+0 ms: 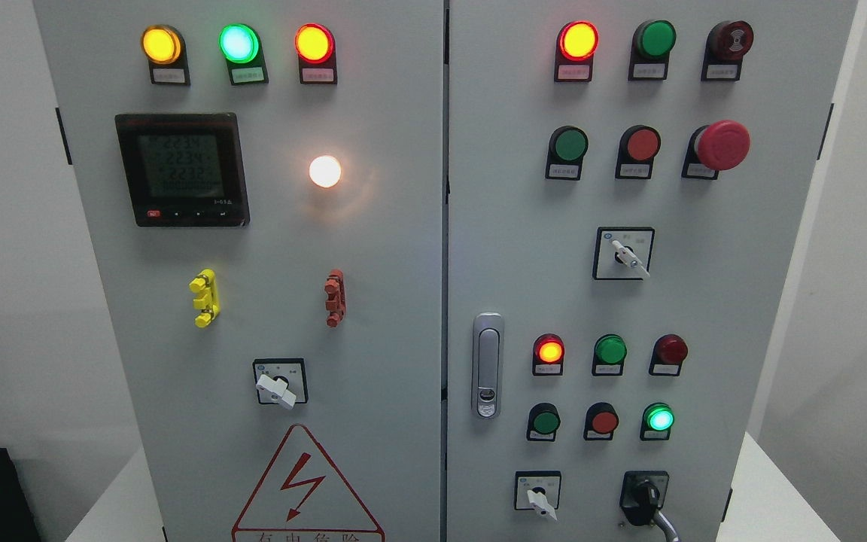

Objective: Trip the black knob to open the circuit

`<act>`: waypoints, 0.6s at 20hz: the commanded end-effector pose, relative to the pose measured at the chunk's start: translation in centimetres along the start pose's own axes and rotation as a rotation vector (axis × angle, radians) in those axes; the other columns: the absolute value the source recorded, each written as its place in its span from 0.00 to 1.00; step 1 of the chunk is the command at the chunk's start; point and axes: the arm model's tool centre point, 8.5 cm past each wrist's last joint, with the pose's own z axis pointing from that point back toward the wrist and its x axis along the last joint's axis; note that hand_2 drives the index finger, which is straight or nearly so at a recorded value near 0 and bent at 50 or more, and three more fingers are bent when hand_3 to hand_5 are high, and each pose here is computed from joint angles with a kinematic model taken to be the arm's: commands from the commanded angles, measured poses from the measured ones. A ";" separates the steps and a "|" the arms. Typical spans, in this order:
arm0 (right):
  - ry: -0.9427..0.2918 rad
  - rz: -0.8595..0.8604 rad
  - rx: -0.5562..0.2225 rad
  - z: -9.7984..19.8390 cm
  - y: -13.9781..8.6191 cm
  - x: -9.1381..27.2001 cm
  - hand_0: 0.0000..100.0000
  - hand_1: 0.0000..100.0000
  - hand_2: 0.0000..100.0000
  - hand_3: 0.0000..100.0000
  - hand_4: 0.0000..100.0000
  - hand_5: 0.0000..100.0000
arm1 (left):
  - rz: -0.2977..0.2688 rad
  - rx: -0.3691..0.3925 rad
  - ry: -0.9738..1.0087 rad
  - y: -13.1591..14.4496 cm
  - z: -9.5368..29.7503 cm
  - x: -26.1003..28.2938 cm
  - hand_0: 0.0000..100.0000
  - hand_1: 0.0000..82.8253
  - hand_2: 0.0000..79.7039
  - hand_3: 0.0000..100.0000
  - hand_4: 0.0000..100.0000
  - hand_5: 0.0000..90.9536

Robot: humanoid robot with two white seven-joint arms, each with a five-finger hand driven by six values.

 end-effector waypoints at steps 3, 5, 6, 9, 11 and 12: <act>0.007 -0.005 -0.016 0.1 -0.2 -0.2 0.00 0.00 0.00 1.00 1.00 1.00 | -0.023 0.000 0.004 0.0 0.0 0.0 0.12 0.47 0.00 0.00 0.00 0.00; 0.007 -0.005 -0.016 0.1 -0.2 -0.2 0.00 0.00 0.00 1.00 1.00 1.00 | -0.023 0.000 0.004 0.0 0.0 0.0 0.12 0.47 0.00 0.00 0.00 0.00; 0.008 -0.005 -0.016 0.2 -0.2 -0.2 0.00 0.00 0.00 1.00 1.00 1.00 | -0.023 0.000 0.004 0.0 0.0 0.0 0.12 0.47 0.00 0.00 0.00 0.00; 0.007 -0.005 -0.018 0.1 -0.2 -0.1 0.00 0.00 0.00 1.00 1.00 1.00 | -0.023 0.000 0.004 0.0 0.0 0.0 0.12 0.47 0.00 0.00 0.00 0.00; 0.007 -0.005 -0.018 0.1 -0.2 -0.1 0.00 0.00 0.00 1.00 1.00 1.00 | -0.023 0.000 0.003 0.0 0.0 0.0 0.12 0.47 0.00 0.00 0.00 0.00; 0.005 -0.005 -0.018 0.2 -0.2 -0.1 0.00 0.00 0.00 1.00 1.00 1.00 | -0.023 0.000 0.004 0.0 0.0 0.0 0.12 0.47 0.00 0.00 0.00 0.00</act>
